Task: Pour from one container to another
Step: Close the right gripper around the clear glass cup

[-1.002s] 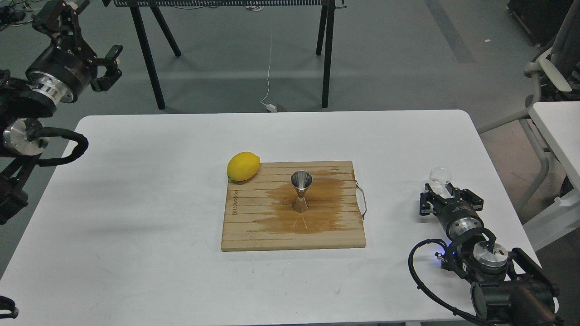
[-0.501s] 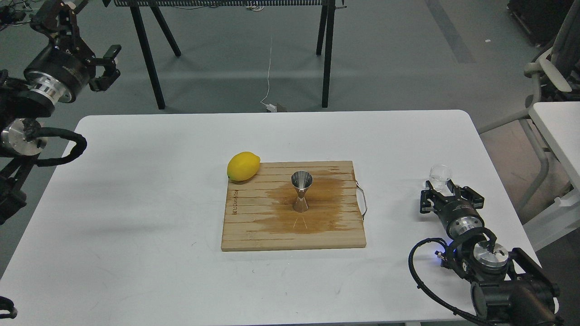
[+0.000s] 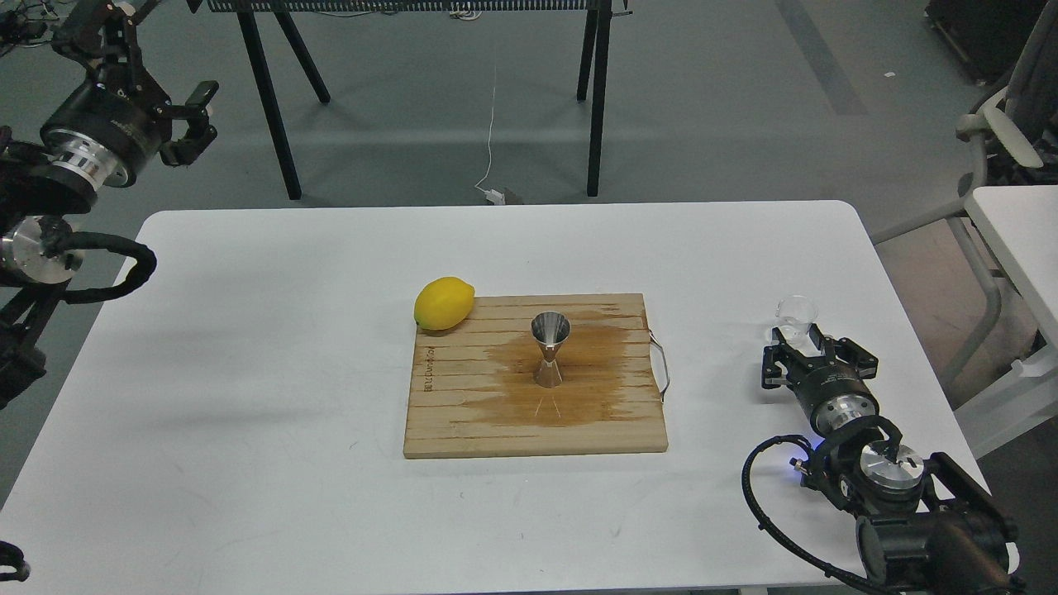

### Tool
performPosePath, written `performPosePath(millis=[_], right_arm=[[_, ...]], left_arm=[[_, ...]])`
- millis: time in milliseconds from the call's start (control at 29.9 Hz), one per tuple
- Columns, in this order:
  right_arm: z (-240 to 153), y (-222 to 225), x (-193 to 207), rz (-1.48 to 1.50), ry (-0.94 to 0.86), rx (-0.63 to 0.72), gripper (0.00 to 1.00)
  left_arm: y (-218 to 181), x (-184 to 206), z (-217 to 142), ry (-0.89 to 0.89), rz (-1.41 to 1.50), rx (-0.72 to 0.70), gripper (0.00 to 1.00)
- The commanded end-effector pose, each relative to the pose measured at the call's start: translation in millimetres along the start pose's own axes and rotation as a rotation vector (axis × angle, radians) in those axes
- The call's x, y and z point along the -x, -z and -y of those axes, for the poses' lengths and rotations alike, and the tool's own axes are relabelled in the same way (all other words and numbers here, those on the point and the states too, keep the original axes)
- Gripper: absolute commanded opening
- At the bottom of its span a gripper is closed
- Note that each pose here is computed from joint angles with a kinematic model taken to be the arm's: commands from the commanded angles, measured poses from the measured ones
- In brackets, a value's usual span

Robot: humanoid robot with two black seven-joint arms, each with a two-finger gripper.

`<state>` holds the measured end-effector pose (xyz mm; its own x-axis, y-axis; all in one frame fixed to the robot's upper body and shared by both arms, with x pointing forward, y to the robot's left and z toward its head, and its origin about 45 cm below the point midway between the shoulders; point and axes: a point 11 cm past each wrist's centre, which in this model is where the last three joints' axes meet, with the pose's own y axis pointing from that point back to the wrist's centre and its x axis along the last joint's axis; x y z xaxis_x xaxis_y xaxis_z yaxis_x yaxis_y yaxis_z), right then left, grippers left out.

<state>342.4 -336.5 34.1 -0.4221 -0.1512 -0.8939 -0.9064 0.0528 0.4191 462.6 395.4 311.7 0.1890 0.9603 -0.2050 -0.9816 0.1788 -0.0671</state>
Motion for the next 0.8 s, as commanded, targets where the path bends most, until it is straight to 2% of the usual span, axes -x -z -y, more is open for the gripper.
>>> performPosePath(millis=[0,134,167,200,234,535,768], right_arm=[[-0.2,0.0,-0.7,0.0,-0.002,0.0,0.43],[-0.5,-1.1,-1.4,0.0,-0.002,0.002,0.52],[-0.9,-1.1,-2.2,-0.001,-0.003,0.002,0.62],[-1.6,-0.5,-3.9,0.002,-0.008,-0.001,0.81],[-2.3,-0.4,-5.4,0.002,-0.011,-0.001,0.96],[-9.7,1.0,-13.6,0.006,0.008,-0.006,0.98],[-2.4,2.2,-0.7,0.003,0.03,-0.007,0.98]], left_arm=[[-0.2,0.4,0.1,0.002,0.0,0.0,0.99],[-1.2,-0.5,0.1,-0.002,0.002,0.001,0.99],[-3.0,-2.7,-0.8,-0.005,0.005,0.003,0.99],[-3.9,-3.6,-1.2,-0.006,0.007,0.003,0.99],[-5.0,-4.3,-1.6,-0.008,0.01,0.004,0.99],[-6.1,-4.6,-1.4,-0.008,0.012,0.006,0.99],[-6.1,-4.6,-1.4,-0.008,0.012,0.006,0.99]])
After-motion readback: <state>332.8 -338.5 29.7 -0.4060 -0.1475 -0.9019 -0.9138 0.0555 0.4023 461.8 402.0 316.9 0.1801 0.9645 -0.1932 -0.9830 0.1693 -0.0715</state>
